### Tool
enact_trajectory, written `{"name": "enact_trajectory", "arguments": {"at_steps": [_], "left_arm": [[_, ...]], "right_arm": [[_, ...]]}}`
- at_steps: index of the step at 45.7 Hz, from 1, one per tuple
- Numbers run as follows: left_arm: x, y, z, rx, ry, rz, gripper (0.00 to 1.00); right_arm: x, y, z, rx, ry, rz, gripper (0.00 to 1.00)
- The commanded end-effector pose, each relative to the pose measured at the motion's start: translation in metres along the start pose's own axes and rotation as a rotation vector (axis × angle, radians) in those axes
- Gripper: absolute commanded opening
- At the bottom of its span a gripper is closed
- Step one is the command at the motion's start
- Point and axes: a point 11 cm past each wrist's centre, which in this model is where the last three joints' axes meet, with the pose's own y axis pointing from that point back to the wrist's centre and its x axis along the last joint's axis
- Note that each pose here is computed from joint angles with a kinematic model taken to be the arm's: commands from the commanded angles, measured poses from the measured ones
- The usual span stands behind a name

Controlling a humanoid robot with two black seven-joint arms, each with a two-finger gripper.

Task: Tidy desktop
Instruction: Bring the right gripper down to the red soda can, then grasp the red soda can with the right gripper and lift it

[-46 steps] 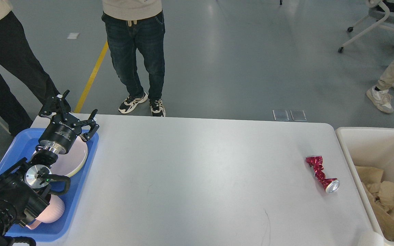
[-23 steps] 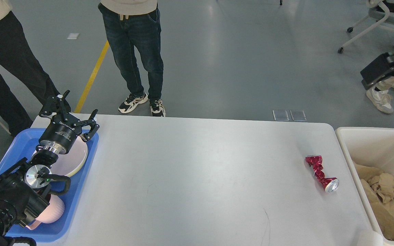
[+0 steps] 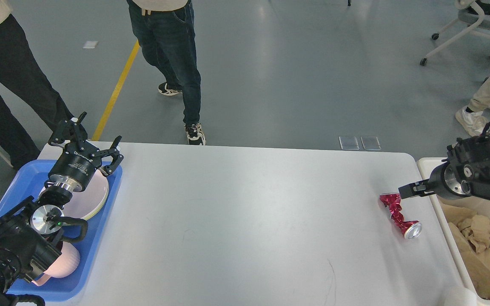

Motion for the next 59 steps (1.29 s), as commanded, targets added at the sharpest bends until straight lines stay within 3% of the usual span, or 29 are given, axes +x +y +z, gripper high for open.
{"name": "enact_trajectory", "arguments": {"at_steps": [1, 26, 36, 45, 57, 59], "left_arm": [[0.0, 0.0, 0.0, 0.0, 0.0, 0.0, 1.0], [0.001, 0.0, 0.0, 0.0, -0.001, 0.002, 1.0], [0.0, 0.0, 0.0, 0.0, 0.0, 0.0, 1.0], [0.0, 0.0, 0.0, 0.0, 0.0, 0.0, 1.0], [0.0, 0.0, 0.0, 0.0, 0.0, 0.0, 1.0], [0.001, 0.0, 0.0, 0.0, -0.001, 0.002, 1.0]], "right_arm": [[-0.025, -0.033, -0.005, 0.017, -0.033, -0.005, 1.0], [-0.048, -0.072, -0.026, 0.02, -0.053, 0.102, 0.97], [-0.052, -0.077, -0.033, 0.022, -0.045, 0.106, 0.68], [-0.056, -0.081, -0.042, 0.033, -0.038, 0.099, 0.51], [-0.055, -0.083, -0.044, 0.021, -0.03, 0.105, 0.36], [-0.056, -0.084, -0.045, 0.024, -0.029, 0.102, 0.28]]}}
